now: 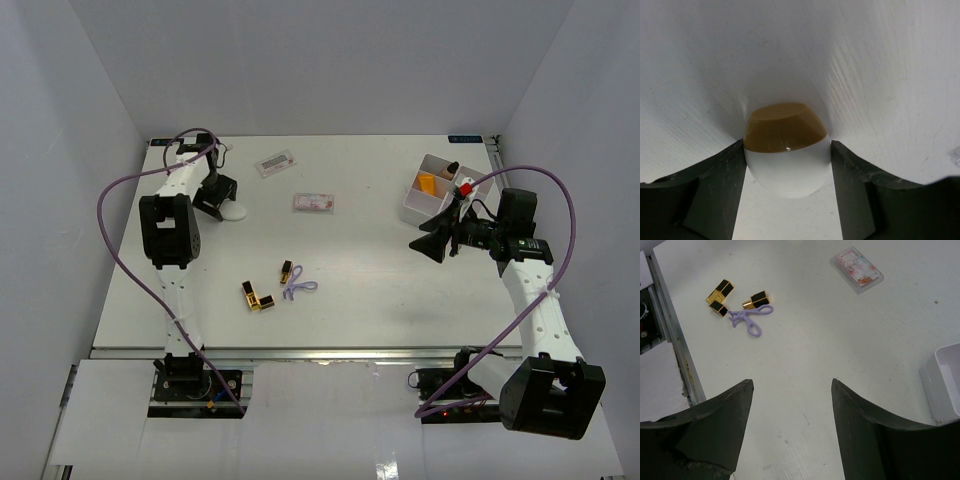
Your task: Organize the makeup
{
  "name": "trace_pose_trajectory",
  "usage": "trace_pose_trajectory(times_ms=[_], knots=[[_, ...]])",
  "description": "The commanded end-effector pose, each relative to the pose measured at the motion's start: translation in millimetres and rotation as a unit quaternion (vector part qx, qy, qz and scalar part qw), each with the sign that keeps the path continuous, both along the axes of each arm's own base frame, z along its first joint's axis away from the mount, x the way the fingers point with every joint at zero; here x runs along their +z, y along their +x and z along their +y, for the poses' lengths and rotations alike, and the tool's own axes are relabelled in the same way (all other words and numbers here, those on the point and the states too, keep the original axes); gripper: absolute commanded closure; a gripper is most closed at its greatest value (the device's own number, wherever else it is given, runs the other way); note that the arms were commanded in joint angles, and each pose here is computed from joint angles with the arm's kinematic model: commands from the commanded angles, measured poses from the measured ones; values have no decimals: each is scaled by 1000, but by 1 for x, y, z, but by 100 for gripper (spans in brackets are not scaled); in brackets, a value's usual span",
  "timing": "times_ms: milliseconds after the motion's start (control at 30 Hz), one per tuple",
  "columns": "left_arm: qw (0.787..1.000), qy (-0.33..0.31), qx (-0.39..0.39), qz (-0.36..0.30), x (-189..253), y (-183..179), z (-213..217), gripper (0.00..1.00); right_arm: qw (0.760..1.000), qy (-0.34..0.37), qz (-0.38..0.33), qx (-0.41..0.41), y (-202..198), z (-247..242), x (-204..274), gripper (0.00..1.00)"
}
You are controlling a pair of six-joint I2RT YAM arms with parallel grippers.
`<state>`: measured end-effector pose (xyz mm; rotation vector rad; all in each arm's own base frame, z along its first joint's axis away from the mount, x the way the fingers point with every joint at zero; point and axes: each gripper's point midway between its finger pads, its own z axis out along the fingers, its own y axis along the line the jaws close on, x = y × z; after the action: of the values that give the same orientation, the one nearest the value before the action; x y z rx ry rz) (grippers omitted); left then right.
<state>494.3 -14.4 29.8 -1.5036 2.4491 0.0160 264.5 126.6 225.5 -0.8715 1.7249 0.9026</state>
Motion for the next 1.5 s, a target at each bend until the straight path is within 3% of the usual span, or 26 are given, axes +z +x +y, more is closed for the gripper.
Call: trace_pose_trajectory(times_ms=[0, 167, 200, 233, 333, 400, 467, 567, 633, 667, 700, 767, 833, 933, 1067, 1133, 1233, 1333, 1467], knots=[[1000, -2, -27, -10, 1, 7, 1, 34, 1000, 2, -17, -1, 2, -1, 5, 30], [996, -34, -71, -35, 8, 9, -12, 50, 1000, 4, -17, -1, 2, -2, 6, 30], [994, -51, -89, -46, 11, 10, -20, 62, 1000, 5, -18, -2, 2, -2, 6, 30], [989, -68, -113, -68, 19, 13, -28, 68, 1000, 6, -18, 0, 1, -2, 7, 30], [966, -95, -202, -127, 43, 12, -49, 84, 1000, 10, -18, 4, -1, -1, 7, 30], [939, -120, -270, -176, 63, 6, -72, 86, 1000, 14, -17, 10, -3, 0, 6, 29], [897, -150, -342, -237, 87, -9, -102, 87, 1000, 20, -13, 19, -5, 2, 5, 29], [807, -187, -444, -341, 134, -36, -153, 88, 998, 37, -9, 42, -11, 7, 5, 29], [753, -194, -507, -371, 153, -63, -193, 88, 997, 46, -8, 54, -14, 9, 5, 28], [737, -187, -522, -387, 161, -70, -198, 89, 997, 51, -4, 59, -15, 10, 4, 27], [691, -198, -564, -407, 175, -95, -229, 89, 996, 57, 3, 63, -16, 11, 4, 27], [636, -206, -601, -438, 192, -126, -260, 90, 994, 73, 14, 77, -18, 14, 6, 27], [602, -202, -612, -472, 205, -146, -279, 89, 991, 89, 27, 91, -19, 17, 9, 27], [594, -213, -596, -497, 211, -163, -302, 89, 991, 85, 43, 93, -17, 23, 11, 27], [604, -274, -529, -530, 223, -164, -326, 89, 997, 54, 29, 56, -8, 29, 14, 19], [623, -316, -492, -519, 220, -164, -343, 90, 998, 51, -5, 48, -7, 34, 17, 13], [630, -349, -462, -518, 224, -161, -359, 90, 994, 34, -89, 53, -13, 44, 25, 3], [641, -372, -439, -508, 220, -156, -372, 90, 989, 29, -138, 42, -12, 49, 31, 10], [645, -399, -408, -508, 224, -155, -380, 90, 991, 20, -128, -37, 15, 40, 29, 10]])
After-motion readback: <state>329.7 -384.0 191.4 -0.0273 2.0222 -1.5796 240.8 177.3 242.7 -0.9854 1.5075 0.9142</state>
